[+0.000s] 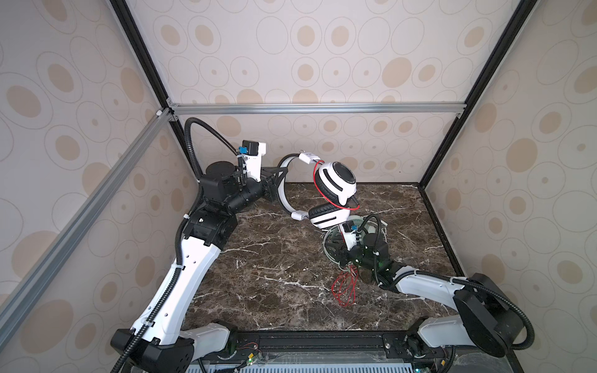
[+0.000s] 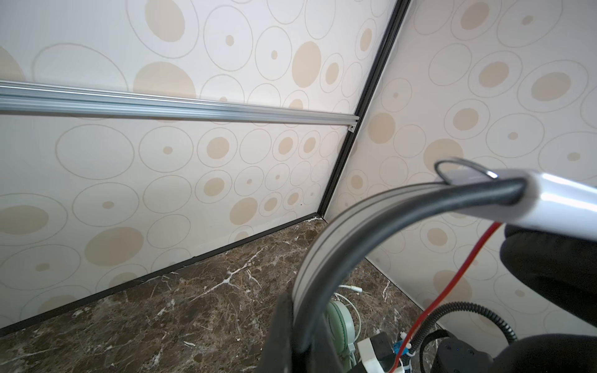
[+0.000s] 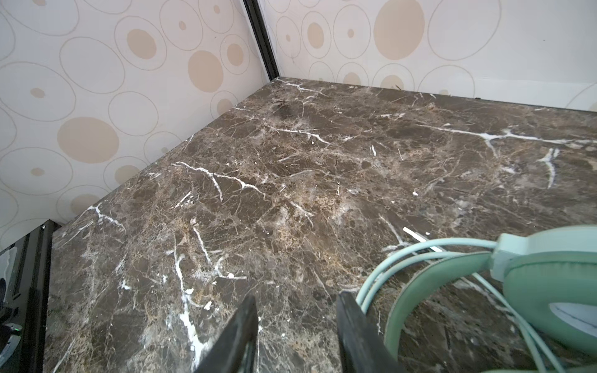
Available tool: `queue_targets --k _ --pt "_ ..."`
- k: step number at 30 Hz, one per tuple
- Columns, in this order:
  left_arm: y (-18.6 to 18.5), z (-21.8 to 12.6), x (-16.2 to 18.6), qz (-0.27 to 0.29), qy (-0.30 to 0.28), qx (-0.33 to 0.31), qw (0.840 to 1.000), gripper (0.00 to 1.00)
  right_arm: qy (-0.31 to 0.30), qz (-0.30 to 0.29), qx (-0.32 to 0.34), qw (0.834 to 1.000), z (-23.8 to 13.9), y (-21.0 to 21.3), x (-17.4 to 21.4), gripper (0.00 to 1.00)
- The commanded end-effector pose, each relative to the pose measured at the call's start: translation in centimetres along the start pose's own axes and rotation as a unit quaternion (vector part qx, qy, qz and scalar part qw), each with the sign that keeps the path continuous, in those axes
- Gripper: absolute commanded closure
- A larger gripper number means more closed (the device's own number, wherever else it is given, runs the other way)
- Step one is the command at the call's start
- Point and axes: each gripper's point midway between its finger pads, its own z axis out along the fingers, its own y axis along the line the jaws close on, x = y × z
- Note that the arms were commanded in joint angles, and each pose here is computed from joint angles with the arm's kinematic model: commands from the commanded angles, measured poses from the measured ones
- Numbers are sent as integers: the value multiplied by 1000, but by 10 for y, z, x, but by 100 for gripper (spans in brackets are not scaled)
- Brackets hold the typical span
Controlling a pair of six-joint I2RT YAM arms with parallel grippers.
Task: Wrap the headphones
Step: 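Raise the white headset higher with the left gripper while the right withdraws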
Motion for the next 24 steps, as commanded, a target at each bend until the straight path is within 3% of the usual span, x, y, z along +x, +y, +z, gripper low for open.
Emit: queue_targets --k 1,14,24 --pt "-19 -23 -68 -3 -99 8 995 100 -24 5 -12 1000 0 3 -6 61" --pt "-7 -41 -109 -24 -166 -41 985 100 -42 -2 -21 999 -18 12 -21 84" --pt "32 -38 -97 -68 -185 -119 973 100 15 -39 39 998 -21 7 5 94"
